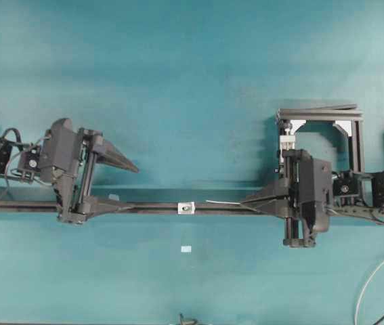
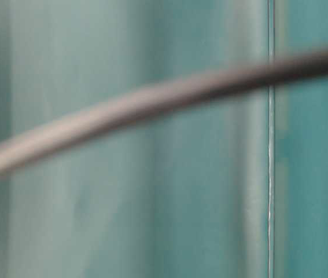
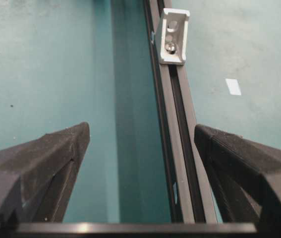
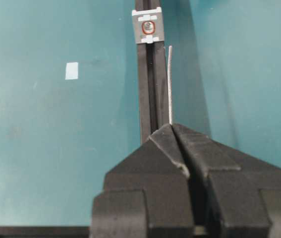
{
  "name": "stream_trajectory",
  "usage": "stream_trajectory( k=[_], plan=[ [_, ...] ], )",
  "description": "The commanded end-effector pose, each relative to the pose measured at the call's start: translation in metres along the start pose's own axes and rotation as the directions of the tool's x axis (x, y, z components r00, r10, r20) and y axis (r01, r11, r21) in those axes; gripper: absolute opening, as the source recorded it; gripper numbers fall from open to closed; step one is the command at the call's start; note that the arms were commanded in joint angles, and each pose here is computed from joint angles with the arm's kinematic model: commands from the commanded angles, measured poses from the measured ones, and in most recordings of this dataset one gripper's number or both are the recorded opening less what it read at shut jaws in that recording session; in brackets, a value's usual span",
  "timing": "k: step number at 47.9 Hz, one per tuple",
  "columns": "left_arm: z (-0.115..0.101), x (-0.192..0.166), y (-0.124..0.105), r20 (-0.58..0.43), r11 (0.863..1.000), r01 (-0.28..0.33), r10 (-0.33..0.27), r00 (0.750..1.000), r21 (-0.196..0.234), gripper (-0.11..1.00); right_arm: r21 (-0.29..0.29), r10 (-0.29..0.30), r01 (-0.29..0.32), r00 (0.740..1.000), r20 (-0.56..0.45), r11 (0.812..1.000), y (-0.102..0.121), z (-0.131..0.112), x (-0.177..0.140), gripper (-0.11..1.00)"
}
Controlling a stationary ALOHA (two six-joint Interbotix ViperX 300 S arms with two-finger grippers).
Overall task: Insert the wire through the hole in the metal fitting marked with a red label.
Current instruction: 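Align the wire tip with the red-ringed hole in the bracket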
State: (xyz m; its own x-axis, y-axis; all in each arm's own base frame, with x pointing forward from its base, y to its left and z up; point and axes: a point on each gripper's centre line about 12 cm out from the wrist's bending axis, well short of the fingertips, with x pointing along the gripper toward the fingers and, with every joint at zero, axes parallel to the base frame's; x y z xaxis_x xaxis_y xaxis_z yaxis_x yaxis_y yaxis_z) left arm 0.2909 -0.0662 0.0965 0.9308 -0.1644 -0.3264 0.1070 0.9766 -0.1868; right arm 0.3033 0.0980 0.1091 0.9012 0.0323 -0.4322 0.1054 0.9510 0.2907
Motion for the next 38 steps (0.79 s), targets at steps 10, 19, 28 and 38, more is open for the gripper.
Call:
stream_trajectory(
  k=[10, 19, 28, 38],
  plan=[
    [0.0049, 0.0075, -0.0058, 0.023, 1.0, 0.017, -0.017, 1.0, 0.001, 0.69, -0.004, 0.028, -0.028, 0.999, 0.036, 1.0, 0.0104, 0.0053, 0.0004, -0.01],
    [0.0043, 0.0074, -0.0083, 0.021, 1.0, 0.025, -0.025, 0.999, 0.009, 0.69, -0.016, 0.029, -0.029, 0.999, 0.041, 0.999, 0.0117, 0.0014, 0.0017, -0.01],
    [0.0035, 0.0074, -0.0092, 0.018, 1.0, 0.028, -0.029, 0.999, 0.011, 0.69, -0.021, 0.03, -0.029, 0.999, 0.038, 0.999, 0.0128, -0.0008, 0.0035, -0.01],
    [0.0014, 0.0089, -0.0089, 0.012, 1.0, 0.027, -0.027, 1.0, 0.012, 0.68, -0.022, 0.03, -0.029, 0.999, 0.038, 0.999, 0.0127, -0.0011, 0.0037, -0.01]
  ],
)
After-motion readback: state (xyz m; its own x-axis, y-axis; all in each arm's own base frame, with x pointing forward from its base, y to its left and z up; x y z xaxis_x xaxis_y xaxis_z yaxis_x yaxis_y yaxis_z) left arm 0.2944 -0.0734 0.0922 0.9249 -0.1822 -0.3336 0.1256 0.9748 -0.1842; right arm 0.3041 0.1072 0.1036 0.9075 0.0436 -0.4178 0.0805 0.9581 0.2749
